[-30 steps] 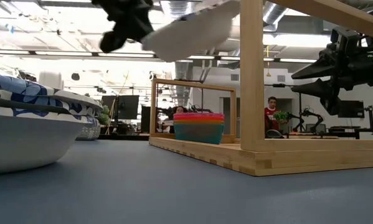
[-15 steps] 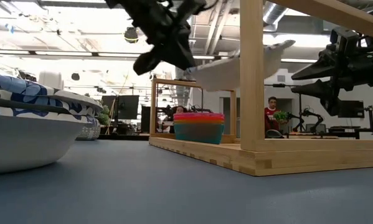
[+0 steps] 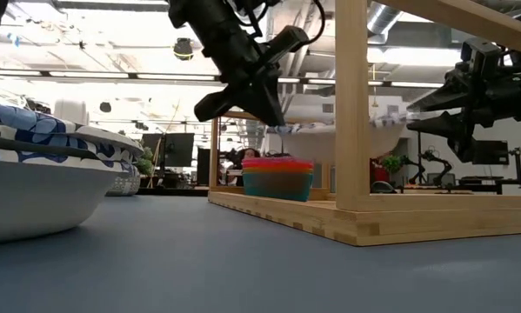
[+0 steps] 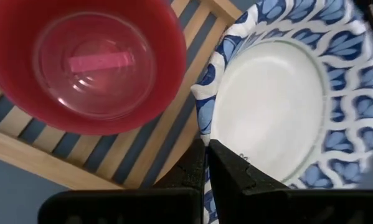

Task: Place and stack bowls onto a shelf
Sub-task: Put the white blue bowl on the wooden shelf

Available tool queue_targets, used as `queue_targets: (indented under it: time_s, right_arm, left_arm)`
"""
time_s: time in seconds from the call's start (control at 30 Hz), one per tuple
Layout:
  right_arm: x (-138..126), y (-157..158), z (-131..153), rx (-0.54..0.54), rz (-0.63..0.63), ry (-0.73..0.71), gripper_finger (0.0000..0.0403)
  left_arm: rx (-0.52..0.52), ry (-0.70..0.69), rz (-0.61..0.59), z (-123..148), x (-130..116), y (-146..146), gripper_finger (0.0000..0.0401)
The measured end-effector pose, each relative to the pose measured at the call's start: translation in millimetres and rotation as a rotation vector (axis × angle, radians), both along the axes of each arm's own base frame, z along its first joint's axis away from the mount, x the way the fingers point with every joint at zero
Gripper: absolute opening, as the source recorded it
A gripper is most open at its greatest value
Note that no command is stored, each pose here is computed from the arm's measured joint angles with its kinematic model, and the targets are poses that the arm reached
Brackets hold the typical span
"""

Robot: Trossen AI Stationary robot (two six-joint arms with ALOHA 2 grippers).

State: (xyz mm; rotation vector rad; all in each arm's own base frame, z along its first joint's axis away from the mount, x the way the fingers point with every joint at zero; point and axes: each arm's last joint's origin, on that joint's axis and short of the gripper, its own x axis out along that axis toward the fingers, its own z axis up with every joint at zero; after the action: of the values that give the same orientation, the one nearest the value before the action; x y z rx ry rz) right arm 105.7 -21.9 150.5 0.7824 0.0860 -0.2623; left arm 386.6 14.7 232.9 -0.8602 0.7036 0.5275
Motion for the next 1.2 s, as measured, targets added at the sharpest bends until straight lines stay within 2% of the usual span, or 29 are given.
queue_targets:
  time_s: [0.47,0.6,0.93,1.07,1.2]
  right_arm:
    - [0.0,0.0,-0.1,-0.009,0.002,0.002,0.0171]
    - [0.0,0.0,0.0,-0.009,0.002,0.002,0.0171]
    - [0.0,0.1,0.1,-0.001,0.002,-0.001,0.0171]
    - [0.0,0.1,0.0,0.001,0.002,-0.001,0.0171]
    - [0.3,-0.1,-0.5,0.002,0.002,0.005,0.0171]
  left_arm:
    - [-0.023,0.015,0.01,-1.4,-1.4,-16.7,0.0]
    - [0.014,0.015,0.033,-1.2,-1.5,-16.0,0.0]
    - [-0.055,0.012,-0.021,-15.8,7.9,-20.8,0.0]
    - [-0.024,0.028,0.01,-16.6,6.8,-16.6,0.0]
    - [-0.042,0.028,-0.007,-18.0,7.7,-17.4,0.0]
